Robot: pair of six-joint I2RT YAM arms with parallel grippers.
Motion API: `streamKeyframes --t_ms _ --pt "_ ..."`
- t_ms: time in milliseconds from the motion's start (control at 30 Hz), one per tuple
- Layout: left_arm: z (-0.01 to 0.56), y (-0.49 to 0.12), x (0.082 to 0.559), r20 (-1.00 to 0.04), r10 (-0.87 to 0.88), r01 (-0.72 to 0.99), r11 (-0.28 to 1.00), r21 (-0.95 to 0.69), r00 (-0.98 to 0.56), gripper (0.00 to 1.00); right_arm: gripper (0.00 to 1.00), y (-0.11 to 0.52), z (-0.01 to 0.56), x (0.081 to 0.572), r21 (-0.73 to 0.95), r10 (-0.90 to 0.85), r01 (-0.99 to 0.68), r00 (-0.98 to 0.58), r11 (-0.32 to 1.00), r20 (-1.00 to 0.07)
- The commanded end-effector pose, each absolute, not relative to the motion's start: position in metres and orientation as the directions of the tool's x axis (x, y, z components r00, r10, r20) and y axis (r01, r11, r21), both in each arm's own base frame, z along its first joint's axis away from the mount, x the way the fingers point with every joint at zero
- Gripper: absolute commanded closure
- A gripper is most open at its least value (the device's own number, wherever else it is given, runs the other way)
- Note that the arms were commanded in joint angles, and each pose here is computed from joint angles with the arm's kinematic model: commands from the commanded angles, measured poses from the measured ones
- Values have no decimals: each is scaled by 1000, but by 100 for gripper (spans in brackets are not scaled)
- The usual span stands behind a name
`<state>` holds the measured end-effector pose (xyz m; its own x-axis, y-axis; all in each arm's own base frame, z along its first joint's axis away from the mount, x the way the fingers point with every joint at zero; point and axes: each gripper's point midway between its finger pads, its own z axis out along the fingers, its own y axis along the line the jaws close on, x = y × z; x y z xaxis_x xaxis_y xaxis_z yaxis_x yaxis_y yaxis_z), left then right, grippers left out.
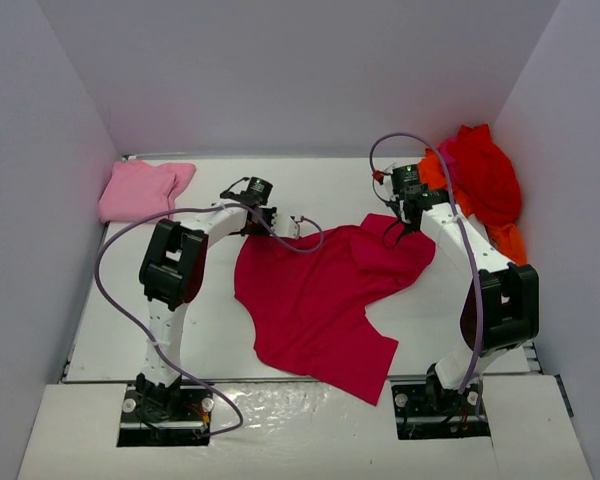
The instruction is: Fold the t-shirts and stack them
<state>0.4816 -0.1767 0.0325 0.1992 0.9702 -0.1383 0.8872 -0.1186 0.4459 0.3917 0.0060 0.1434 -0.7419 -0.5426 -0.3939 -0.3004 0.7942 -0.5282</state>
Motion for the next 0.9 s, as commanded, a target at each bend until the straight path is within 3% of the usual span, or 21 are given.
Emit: streamKeyframes --t_ms 0,267,433,600,800,867 --pt "94 -184 504 -168 962 829 -89 551 215 100 97 6 151 396 -540 -541 -277 -725 795 -425" --pt "173 -178 509 -208 961 779 -11 627 181 100 97 14 149 399 -516 -543 -296 -718 804 -434" --pt "164 -175 507 -194 966 784 -13 621 170 100 97 17 150 395 -506 -549 -309 -712 805 -438" --pt "137 -176 506 -198 966 808 -17 589 165 89 96 17 147 393 -508 -558 -321 -711 799 -428" --pt "109 -178 502 -188 965 835 -51 549 183 63 95 16 139 395 -513 -561 -329 -724 793 -402" --pt "103 -179 498 -193 963 844 -59 533 190 59 94 15 135 395 -512 -562 -334 -728 791 -393"
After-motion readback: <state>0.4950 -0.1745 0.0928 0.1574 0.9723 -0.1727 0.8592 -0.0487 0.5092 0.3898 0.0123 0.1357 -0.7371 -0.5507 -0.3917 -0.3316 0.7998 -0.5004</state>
